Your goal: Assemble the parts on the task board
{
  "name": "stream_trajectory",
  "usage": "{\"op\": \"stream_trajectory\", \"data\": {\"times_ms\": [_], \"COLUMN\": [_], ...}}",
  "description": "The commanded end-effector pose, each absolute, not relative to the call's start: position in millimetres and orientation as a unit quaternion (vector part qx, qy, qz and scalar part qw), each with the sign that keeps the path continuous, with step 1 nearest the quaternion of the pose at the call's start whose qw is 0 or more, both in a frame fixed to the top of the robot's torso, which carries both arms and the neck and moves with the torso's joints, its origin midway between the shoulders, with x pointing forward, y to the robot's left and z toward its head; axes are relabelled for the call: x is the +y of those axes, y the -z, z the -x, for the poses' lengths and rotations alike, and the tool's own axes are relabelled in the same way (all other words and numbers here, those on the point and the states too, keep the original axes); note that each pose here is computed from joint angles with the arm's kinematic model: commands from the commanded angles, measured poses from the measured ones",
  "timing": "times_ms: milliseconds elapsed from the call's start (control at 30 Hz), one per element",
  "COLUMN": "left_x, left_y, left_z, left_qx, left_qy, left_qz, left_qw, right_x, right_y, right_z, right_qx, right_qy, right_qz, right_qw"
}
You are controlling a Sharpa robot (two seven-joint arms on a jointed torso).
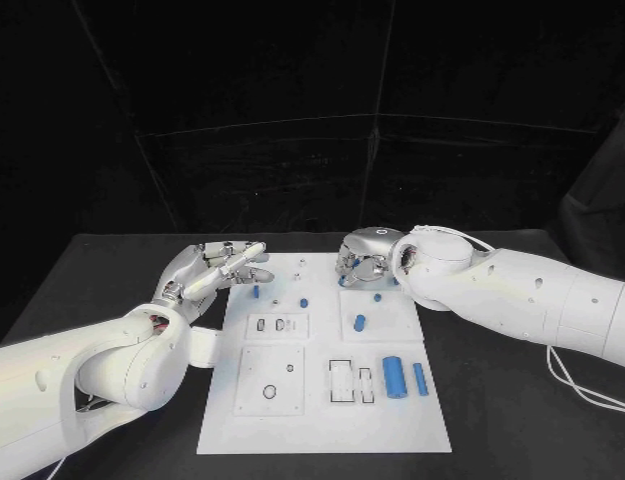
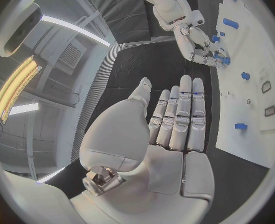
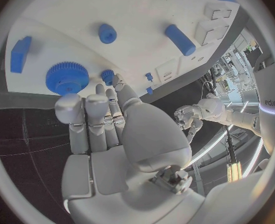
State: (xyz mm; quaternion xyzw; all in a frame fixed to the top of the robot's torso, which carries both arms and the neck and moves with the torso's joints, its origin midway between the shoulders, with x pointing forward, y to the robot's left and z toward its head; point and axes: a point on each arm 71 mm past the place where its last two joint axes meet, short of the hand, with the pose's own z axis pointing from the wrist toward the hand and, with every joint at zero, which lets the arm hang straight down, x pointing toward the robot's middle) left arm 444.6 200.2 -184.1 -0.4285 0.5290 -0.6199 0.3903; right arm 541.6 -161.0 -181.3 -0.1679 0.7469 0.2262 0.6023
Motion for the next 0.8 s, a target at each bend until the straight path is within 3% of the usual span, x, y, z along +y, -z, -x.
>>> {"op": "stream_trajectory", "data": {"times_ms": [33,567,800], "left_x": [198.8,199.6,200.1], "left_y": [182.7,182.8,183.1], "left_z": [-444.5,-445.6,-446.3], "left_qx": [0.530,0.533,0.534], "left_qy": [0.626,0.624,0.623], "left_qz": [0.423,0.424,0.424], "left_qw": [0.386,0.384,0.383], "right_x": [-160.5,-157.5,-157.3], "right_y": [181.9,184.9,182.7], "right_z": [-542.2,-543.1,-544.3], "right_qx": [0.754,0.763,0.753], "right_qy": [-0.219,-0.214,-0.211], "right_qz": [0.177,0.184,0.181], "right_qw": [0.593,0.581,0.596]}}
